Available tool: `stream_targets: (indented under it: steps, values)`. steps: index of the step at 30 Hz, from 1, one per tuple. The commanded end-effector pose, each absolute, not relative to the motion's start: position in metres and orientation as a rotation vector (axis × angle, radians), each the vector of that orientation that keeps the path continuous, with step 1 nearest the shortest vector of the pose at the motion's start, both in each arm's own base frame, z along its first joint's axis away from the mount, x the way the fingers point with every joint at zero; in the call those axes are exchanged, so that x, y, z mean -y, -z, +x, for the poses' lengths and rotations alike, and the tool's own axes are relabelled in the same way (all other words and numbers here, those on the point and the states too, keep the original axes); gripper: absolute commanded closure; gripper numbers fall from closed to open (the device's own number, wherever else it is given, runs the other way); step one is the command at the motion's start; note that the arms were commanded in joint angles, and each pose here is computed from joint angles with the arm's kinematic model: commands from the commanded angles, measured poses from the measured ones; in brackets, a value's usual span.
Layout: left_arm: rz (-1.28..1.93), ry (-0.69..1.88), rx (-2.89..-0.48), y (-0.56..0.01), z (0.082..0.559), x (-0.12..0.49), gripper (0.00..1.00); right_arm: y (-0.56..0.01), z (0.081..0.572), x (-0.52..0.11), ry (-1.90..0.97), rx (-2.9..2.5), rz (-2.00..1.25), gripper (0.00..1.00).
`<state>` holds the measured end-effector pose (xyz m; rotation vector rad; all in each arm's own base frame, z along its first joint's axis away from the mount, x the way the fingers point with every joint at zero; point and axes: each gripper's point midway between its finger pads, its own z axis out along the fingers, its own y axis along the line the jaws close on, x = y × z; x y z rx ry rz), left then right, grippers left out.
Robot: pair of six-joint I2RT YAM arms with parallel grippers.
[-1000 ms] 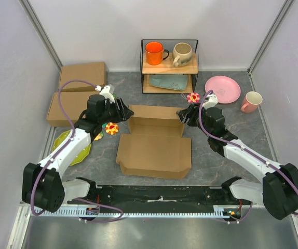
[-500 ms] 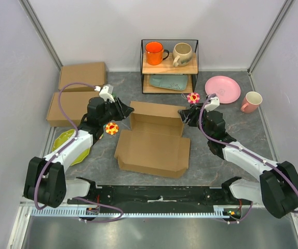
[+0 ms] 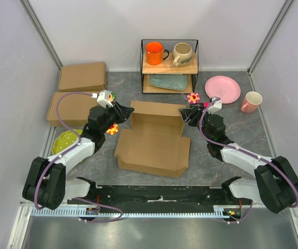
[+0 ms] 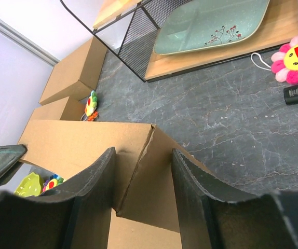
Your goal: Fold the paper box
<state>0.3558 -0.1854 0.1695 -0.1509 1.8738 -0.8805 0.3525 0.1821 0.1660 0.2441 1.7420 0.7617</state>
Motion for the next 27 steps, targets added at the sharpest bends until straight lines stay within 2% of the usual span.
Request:
stream_targets:
  steps: [1,4,6,9,12,18,22,24,27]
  values:
    - [-0.278,0.742,-2.317,-0.047,0.292,0.170,0.89,-0.019,0.280,-0.154,-0.543,-2.276,0.259,0.55]
    - [-0.283,0.748,-2.283,-0.058,0.294,0.169,0.88,-0.033,0.285,-0.155,-0.548,-2.250,0.263,0.53]
    - [-0.281,0.741,-2.265,-0.072,0.298,0.169,0.88,-0.049,0.292,-0.156,-0.551,-2.219,0.266,0.48]
    - [-0.270,0.715,-2.232,-0.097,0.308,0.167,0.78,-0.080,0.302,-0.155,-0.527,-2.181,0.269,0.41]
    - [-0.261,0.695,-2.206,-0.117,0.316,0.166,0.63,-0.116,0.316,-0.151,-0.514,-2.114,0.265,0.37]
    - [-0.255,0.640,-2.140,-0.155,0.329,0.159,0.50,-0.183,0.330,-0.149,-0.515,-2.011,0.246,0.34]
    - [-0.257,0.617,-2.040,-0.203,0.338,0.152,0.39,-0.220,0.333,-0.145,-0.497,-1.956,0.223,0.32]
    - [-0.264,0.601,-1.980,-0.227,0.336,0.145,0.33,-0.245,0.331,-0.145,-0.491,-1.919,0.170,0.32]
    - [-0.256,0.601,-1.900,-0.258,0.327,0.137,0.29,-0.272,0.326,-0.152,-0.417,-1.888,0.032,0.31]
